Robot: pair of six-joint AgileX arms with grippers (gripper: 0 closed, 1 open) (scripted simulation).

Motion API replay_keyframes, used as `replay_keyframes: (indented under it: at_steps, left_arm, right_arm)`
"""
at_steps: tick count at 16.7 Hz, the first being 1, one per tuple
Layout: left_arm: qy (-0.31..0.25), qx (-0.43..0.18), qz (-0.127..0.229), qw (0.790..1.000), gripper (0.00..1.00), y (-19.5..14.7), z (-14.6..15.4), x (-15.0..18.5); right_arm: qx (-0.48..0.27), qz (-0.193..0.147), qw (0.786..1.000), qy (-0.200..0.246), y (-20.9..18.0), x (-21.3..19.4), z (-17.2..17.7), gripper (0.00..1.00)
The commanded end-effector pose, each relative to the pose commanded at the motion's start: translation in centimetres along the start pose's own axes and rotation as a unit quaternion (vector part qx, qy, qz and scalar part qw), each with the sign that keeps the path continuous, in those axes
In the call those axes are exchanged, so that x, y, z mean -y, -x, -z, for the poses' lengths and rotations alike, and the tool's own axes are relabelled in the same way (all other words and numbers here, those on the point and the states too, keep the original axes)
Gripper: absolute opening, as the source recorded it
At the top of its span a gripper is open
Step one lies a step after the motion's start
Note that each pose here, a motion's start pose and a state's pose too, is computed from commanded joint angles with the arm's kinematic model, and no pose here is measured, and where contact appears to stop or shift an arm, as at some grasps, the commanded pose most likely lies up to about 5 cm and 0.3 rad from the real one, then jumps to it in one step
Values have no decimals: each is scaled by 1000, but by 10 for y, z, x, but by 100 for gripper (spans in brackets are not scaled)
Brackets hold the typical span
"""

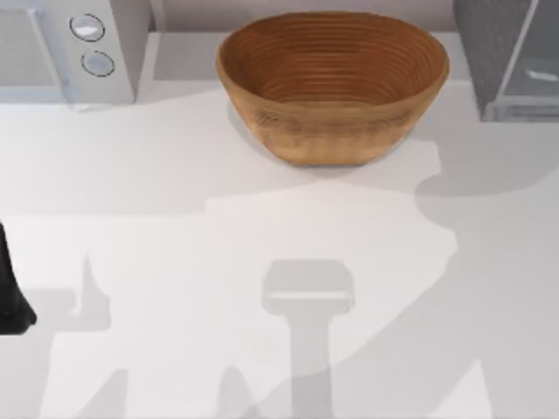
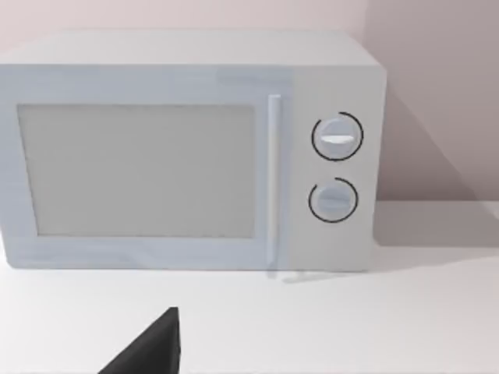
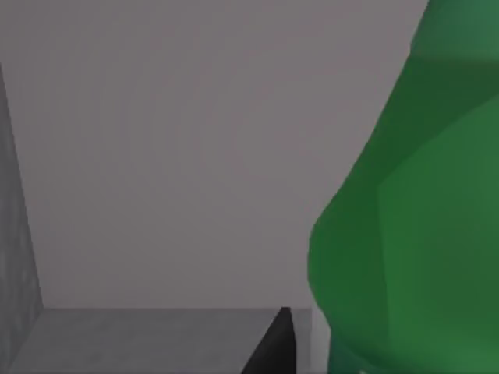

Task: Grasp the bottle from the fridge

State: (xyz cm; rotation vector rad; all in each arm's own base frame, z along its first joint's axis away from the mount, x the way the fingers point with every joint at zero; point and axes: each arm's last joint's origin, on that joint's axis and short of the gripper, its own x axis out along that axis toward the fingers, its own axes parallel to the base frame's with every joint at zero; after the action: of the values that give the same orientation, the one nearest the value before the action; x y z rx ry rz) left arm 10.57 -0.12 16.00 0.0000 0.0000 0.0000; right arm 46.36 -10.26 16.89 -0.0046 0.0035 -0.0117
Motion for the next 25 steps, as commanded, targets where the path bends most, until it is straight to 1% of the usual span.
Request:
replay_keyframes:
  at_steps: [4, 6, 9, 13, 15, 21, 25]
  left_arm:
    - [0, 0, 0, 1000, 100, 0, 0, 0]
    - [0, 0, 0, 1000, 100, 0, 0, 0]
    - [0, 0, 0, 1000, 100, 0, 0, 0]
    - [0, 0, 0, 1000, 100, 0, 0, 0]
    - [0, 0, 0, 1000, 100, 0, 0, 0]
    - [0, 0, 0, 1000, 100, 0, 0, 0]
    - [0, 0, 0, 1000, 100, 0, 0, 0]
  right_arm:
    - [-2, 0, 1000, -1, 1, 0, 2, 0]
    - [7, 0, 1000, 1, 9, 2, -4, 0]
    - [8, 0, 1000, 0, 35, 2, -6, 0]
    - [-18, 2, 1000, -5, 81, 0, 9, 0]
    - [-9, 1, 1000, -3, 95, 0, 5, 0]
    - [-6, -3, 1000, -3, 99, -2, 5, 0]
    - [-1, -3, 1000, 0, 111, -11, -13, 0]
